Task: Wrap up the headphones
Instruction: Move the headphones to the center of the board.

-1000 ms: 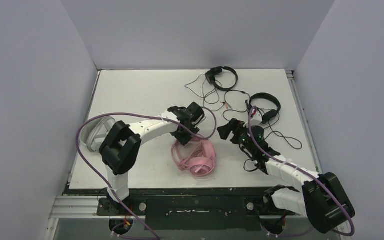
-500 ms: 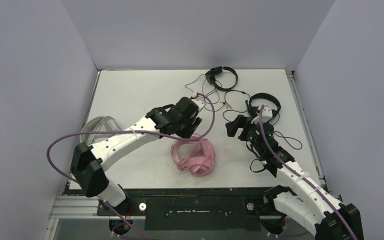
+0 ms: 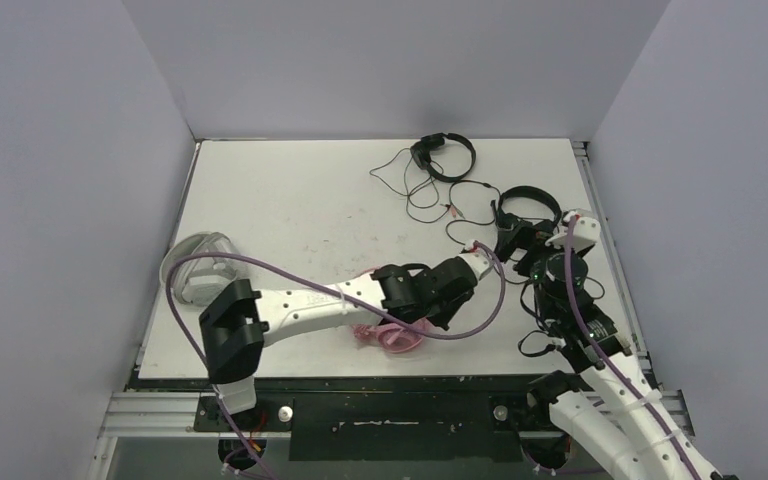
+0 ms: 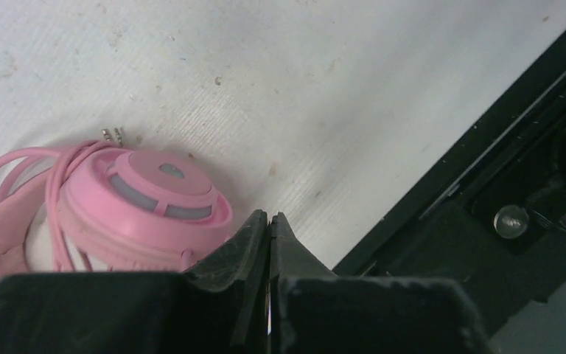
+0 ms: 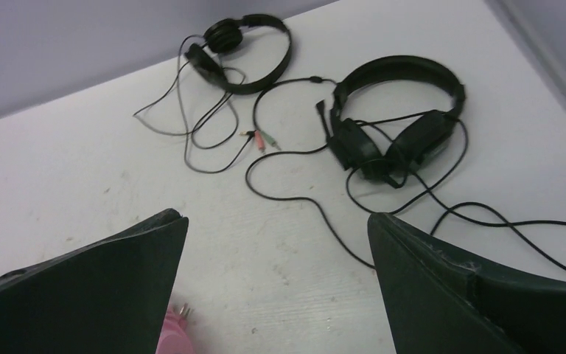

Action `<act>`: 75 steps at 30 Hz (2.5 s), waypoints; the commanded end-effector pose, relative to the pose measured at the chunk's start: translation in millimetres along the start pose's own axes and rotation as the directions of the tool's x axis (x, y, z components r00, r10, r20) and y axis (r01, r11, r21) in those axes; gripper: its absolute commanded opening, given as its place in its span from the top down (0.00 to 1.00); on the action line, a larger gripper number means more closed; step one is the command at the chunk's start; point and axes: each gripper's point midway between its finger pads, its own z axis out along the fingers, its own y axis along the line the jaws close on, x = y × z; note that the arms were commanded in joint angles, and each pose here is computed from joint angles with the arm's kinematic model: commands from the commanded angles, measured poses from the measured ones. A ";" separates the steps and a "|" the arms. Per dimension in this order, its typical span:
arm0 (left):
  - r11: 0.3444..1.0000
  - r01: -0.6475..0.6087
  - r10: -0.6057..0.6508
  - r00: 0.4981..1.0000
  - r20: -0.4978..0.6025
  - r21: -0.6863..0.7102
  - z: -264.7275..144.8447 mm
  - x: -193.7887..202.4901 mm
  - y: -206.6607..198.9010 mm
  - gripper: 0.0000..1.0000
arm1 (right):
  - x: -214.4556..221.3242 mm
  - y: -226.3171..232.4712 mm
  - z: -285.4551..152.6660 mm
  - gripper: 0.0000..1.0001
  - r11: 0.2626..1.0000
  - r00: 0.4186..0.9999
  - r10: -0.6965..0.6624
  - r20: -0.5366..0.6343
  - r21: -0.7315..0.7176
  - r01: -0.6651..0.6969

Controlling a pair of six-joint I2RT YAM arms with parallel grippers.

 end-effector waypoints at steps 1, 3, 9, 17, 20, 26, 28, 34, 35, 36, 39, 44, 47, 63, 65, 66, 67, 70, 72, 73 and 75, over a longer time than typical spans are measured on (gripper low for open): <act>0.999 0.040 -0.041 0.998 0.040 0.025 31.4 -21.2 -15.5 1.00 | -38.3 -18.3 -20.6 0.01 0.996 0.993 0.001 0.118 0.085 -0.012; 1.000 0.026 -0.026 1.000 -0.007 0.017 49.6 -10.3 -17.1 1.00 | -43.9 -21.1 -26.7 0.01 0.996 0.990 0.002 0.141 0.088 -0.014; 1.000 0.007 -0.010 0.986 -0.167 -0.020 81.0 36.8 -11.5 1.00 | -51.2 -24.4 -34.3 0.01 0.996 0.986 -0.004 0.168 0.094 -0.012; 0.990 0.054 -0.092 0.945 -0.313 -0.127 44.0 99.8 48.9 1.00 | -46.1 -21.7 -27.3 0.01 0.996 0.988 -0.010 0.152 0.090 -0.003; 0.988 0.020 -0.077 0.926 -0.369 -0.155 12.6 122.1 66.9 1.00 | -43.2 -21.2 -24.2 0.01 0.996 0.989 -0.012 0.144 0.090 -0.001; 0.923 0.127 -0.275 0.879 -0.390 -0.364 -29.1 169.6 149.0 1.00 | -42.8 -15.3 -19.9 0.01 0.998 0.989 -0.003 0.151 0.063 -0.007; 0.884 0.210 -0.363 0.871 -0.330 -0.418 -38.3 173.3 175.6 1.00 | -41.9 -13.3 -17.7 0.01 0.998 0.990 -0.005 0.144 0.058 -0.004; 0.741 0.412 -0.543 0.832 -0.114 -0.530 -64.2 158.5 236.7 1.00 | -43.1 -9.3 -18.0 0.00 0.999 0.990 0.001 0.139 0.040 -0.006; 0.718 0.430 -0.561 0.823 -0.089 -0.548 -68.6 158.1 247.0 1.00 | -43.0 -8.8 -18.5 0.00 0.999 0.990 0.001 0.139 0.036 -0.006; 0.691 0.450 -0.580 0.812 -0.064 -0.566 -73.0 158.3 257.3 1.00 | -42.9 -9.1 -19.1 0.00 0.999 0.990 0.001 0.139 0.036 -0.006; 0.641 0.493 -0.618 0.786 -0.015 -0.588 -82.6 156.4 279.9 1.00 | -43.6 -9.4 -21.0 0.00 0.999 0.990 0.002 0.140 0.035 -0.007; 0.712 0.513 -0.592 0.806 -0.015 -0.479 -82.5 135.0 267.8 1.00 | -45.9 -10.9 -24.0 0.00 0.999 0.989 0.002 0.145 0.038 -0.007; 0.772 0.533 -0.570 0.822 -0.004 -0.346 -83.1 102.5 231.9 0.98 | -47.3 -10.5 -24.2 0.00 0.999 0.989 0.000 0.148 0.039 -0.005; 0.946 -0.048 -0.011 0.984 -0.178 -0.322 -20.2 35.2 231.7 0.30 | -61.9 -7.2 -31.3 0.00 1.000 0.986 -0.006 0.165 0.030 0.001; 0.937 -0.124 0.046 0.971 -0.236 -0.326 -15.6 36.2 239.4 0.29 | -62.6 -5.6 -30.4 0.00 1.000 0.986 -0.008 0.164 0.026 0.004; 0.937 -0.148 0.068 0.966 -0.251 -0.318 -12.6 35.4 240.6 0.29 | -62.5 -5.1 -29.8 0.00 1.000 0.987 -0.010 0.161 0.025 0.006; 0.943 -0.176 0.100 0.960 -0.263 -0.281 -7.5 35.7 237.1 0.29 | -62.5 -4.3 -29.0 0.00 1.000 0.987 -0.012 0.159 0.024 0.009; 0.954 -0.243 0.188 0.941 -0.280 -0.174 9.7 35.6 225.1 0.32 | -62.5 -2.9 -26.2 0.00 1.000 0.988 -0.020 0.155 0.023 0.017; 0.946 -0.300 0.251 0.918 -0.306 -0.125 20.5 39.5 217.2 0.34 | -62.3 -2.0 -24.4 0.00 0.999 0.988 -0.026 0.152 0.023 0.023; 0.940 -0.324 0.274 0.903 -0.330 -0.105 25.6 43.8 215.9 0.35 | -62.8 -1.8 -23.9 0.00 0.999 0.988 -0.028 0.153 0.024 0.025; 0.930 -0.350 0.280 0.876 -0.393 -0.116 32.0 53.4 223.8 0.38 | -63.5 -1.4 -23.0 0.00 0.999 0.988 -0.029 0.155 0.024 0.026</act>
